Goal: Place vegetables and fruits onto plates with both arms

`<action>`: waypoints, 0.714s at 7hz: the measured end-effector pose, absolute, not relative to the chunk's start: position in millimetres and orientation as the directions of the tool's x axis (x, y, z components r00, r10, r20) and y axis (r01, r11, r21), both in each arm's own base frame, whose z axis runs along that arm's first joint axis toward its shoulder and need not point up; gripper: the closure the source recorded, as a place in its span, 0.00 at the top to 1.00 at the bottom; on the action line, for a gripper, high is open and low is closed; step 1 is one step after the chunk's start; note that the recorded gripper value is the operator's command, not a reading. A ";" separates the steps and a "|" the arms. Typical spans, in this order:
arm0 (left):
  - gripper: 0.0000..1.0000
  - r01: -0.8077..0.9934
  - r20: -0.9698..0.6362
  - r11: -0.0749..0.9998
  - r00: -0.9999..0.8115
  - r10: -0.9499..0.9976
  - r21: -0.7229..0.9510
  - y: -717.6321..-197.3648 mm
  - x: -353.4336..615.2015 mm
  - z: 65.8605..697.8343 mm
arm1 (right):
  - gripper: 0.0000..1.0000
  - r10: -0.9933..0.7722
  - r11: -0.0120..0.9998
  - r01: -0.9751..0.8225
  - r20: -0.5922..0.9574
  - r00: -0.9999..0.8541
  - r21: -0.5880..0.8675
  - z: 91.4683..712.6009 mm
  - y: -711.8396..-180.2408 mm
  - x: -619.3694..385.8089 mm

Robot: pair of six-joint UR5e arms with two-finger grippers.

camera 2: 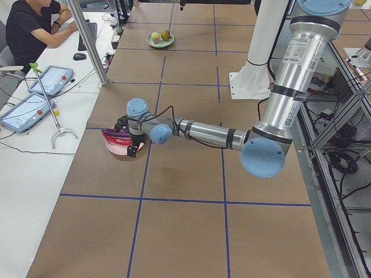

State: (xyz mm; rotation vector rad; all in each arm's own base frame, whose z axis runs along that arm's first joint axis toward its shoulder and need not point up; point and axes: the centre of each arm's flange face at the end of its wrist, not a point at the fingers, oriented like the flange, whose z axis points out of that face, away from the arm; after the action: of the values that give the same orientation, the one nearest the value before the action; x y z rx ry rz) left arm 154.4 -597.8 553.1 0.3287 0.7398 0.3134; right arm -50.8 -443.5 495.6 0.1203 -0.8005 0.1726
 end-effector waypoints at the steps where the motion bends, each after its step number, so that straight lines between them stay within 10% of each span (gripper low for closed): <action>1: 1.00 -0.161 -0.604 0.897 0.689 0.400 0.411 -587.1 107.6 567.2 | 1.00 0.051 0.986 -0.149 0.699 0.713 0.080 524.4 -439.5 -19.3; 5: 1.00 -0.225 -0.619 0.935 0.703 0.351 0.275 -559.9 -37.9 564.7 | 1.00 -0.063 0.998 0.043 0.694 0.717 0.047 582.0 -402.2 72.4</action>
State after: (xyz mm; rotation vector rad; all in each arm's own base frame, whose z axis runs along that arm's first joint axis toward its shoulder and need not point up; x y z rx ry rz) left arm -37.9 -559.9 564.7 0.1840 0.7246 0.3223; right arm 72.4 -402.2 582.0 0.0283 -0.7691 -0.0587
